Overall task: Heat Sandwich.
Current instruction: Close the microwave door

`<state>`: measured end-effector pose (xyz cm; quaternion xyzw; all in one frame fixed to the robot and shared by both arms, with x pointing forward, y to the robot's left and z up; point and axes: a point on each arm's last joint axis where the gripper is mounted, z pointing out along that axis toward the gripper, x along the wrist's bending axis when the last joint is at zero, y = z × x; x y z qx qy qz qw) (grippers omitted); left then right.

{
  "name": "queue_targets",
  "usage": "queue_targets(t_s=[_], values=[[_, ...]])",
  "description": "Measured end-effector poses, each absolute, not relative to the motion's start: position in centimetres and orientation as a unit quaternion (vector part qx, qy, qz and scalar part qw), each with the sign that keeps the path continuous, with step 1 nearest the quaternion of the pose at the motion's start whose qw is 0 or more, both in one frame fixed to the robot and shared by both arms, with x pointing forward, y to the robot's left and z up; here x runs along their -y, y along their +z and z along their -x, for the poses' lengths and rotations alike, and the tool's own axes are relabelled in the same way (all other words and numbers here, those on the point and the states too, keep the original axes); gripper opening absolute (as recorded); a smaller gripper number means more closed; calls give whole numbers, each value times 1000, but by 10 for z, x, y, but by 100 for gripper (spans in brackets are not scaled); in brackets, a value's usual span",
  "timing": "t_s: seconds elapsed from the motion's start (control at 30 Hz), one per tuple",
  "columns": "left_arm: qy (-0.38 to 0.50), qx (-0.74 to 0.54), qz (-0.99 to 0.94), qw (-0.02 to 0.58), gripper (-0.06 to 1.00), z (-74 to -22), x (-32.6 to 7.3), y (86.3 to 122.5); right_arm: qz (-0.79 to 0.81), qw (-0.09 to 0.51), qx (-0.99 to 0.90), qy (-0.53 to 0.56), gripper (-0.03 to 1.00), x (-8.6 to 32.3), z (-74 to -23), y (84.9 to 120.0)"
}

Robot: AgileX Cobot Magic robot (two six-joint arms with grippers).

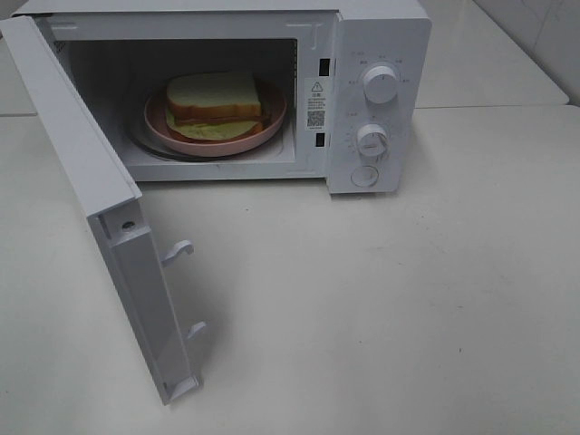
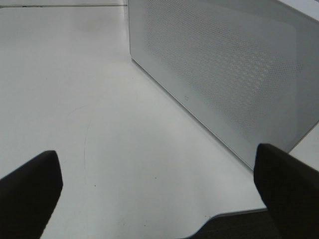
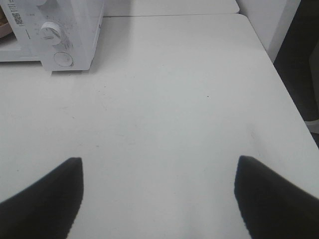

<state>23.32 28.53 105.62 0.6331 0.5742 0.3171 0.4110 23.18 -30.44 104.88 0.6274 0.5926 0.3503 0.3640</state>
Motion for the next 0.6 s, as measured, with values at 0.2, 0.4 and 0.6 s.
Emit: queue_targets(t_s=[0.2,0.4,0.6], values=[[317,-574,-633,411,97,-233,-285,1056,-628,364,-592,350,76,304,-232,1049],[317,-574,-633,411,97,-233,-285,1056,-628,364,-592,351,76,304,-232,1049],[317,-574,-633,411,97,-233,-285,1056,-628,364,-592,351,76,304,-232,1049]])
